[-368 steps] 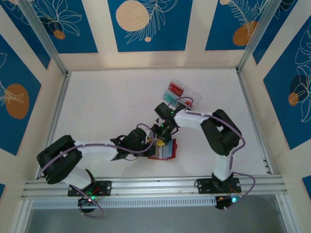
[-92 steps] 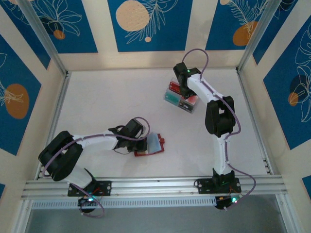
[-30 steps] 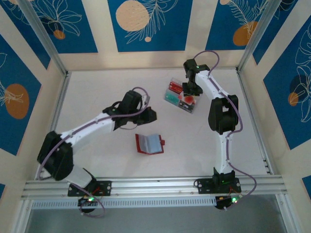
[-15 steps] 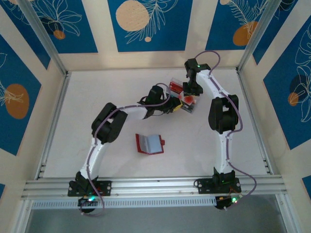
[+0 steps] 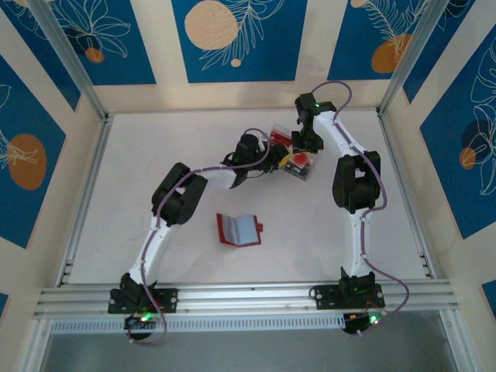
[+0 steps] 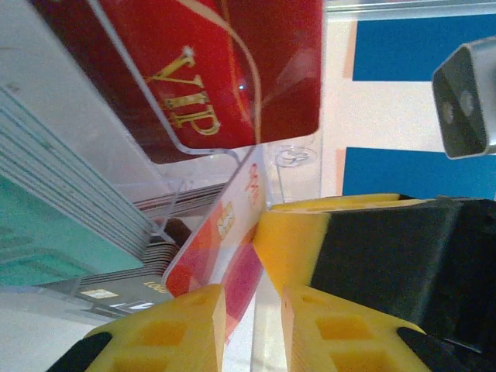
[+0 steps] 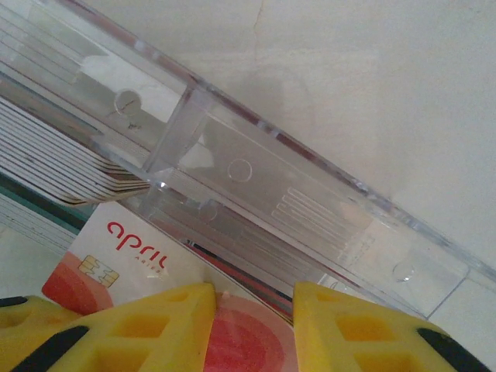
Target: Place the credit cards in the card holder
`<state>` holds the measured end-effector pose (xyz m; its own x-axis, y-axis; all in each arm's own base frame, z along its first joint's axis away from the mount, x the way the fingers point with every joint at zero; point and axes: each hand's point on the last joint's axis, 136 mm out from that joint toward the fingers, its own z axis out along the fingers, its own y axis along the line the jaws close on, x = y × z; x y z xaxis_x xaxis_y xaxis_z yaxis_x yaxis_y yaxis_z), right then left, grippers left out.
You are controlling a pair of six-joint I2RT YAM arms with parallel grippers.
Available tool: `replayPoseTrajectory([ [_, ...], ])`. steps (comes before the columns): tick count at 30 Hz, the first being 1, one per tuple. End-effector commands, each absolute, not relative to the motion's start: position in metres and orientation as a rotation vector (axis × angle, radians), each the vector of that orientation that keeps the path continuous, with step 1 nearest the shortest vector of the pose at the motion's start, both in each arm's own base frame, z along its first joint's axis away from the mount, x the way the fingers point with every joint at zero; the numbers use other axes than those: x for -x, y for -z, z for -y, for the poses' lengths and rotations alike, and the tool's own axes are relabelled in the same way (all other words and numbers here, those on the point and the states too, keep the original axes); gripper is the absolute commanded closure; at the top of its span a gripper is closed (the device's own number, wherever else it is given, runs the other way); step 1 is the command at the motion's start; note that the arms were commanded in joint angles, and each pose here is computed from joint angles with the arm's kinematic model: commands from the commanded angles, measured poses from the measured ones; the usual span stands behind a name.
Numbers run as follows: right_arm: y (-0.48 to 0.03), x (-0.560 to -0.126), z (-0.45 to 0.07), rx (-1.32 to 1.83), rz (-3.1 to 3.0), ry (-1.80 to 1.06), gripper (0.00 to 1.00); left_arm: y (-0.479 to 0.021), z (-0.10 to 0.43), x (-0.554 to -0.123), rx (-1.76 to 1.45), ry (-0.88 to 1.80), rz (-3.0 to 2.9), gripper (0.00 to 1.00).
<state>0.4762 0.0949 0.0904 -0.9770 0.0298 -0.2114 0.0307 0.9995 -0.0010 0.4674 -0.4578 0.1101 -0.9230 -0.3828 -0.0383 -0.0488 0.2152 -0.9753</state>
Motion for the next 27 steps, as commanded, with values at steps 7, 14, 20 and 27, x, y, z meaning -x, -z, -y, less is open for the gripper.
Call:
replayPoseTrajectory([
  [7, -0.027, -0.451, -0.088, -0.082, -3.129, 0.033, 0.66, -0.101, 0.445, -0.471, 0.431, 1.738, -2.217, 0.72],
  [14, -0.024, -0.451, -0.086, -0.094, -3.142, 0.034, 0.66, -0.099, 0.444, -0.469, 0.439, 1.743, -2.222, 0.65],
  [20, -0.023, -0.452, -0.085, -0.095, -3.144, 0.041, 0.66, -0.104, 0.449, -0.471, 0.406, 1.742, -2.21, 0.65],
  [27, -0.022, -0.45, -0.087, -0.087, -3.152, 0.031, 0.67, -0.099, 0.454, -0.478, 0.426, 1.743, -2.208, 0.73],
])
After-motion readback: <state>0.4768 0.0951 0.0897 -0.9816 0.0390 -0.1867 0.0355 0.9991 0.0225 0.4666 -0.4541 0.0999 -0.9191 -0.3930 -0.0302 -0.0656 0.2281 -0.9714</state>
